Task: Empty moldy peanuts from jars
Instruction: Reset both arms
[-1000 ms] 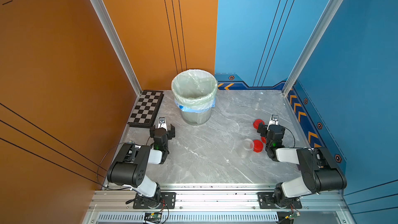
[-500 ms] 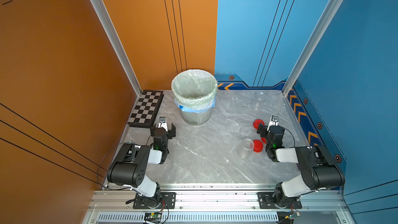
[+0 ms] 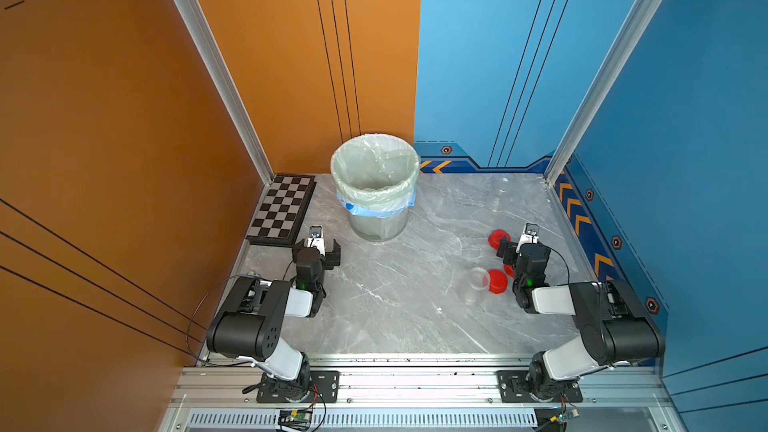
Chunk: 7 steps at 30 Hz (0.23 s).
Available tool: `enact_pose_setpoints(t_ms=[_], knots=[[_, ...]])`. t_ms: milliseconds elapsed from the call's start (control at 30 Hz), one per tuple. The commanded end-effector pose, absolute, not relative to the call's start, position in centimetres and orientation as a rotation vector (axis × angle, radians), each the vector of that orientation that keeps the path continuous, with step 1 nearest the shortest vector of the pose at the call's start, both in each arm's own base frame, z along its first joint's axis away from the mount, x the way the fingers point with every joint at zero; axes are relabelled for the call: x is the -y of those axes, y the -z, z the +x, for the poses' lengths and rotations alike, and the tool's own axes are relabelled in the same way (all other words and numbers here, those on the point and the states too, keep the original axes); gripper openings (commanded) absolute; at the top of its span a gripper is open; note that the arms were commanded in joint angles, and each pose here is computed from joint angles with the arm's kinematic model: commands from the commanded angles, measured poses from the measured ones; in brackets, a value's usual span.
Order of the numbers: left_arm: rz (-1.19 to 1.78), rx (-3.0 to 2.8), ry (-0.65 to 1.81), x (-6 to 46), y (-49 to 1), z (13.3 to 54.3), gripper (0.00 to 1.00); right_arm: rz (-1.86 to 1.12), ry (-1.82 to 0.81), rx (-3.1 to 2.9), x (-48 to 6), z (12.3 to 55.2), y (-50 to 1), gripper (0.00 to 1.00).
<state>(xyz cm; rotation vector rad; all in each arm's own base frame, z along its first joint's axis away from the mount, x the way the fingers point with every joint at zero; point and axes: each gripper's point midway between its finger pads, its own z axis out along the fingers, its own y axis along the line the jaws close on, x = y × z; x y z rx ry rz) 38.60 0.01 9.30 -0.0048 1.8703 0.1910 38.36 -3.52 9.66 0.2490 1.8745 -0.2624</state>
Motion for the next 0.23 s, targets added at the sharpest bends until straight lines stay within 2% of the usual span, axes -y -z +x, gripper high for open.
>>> enact_pose_setpoints(t_ms=[0, 200], knots=[[0.005, -1.864, -0.183, 0.09, -9.41, 38.65, 0.98, 0.265, 0.266, -1.858, 3.55, 38.4, -9.76, 1.0], [0.03, -1.868, -0.157, 0.33, -9.34, 38.98, 0.98, 0.264, 0.254, -1.862, 3.58, 38.43, -9.7, 1.0]])
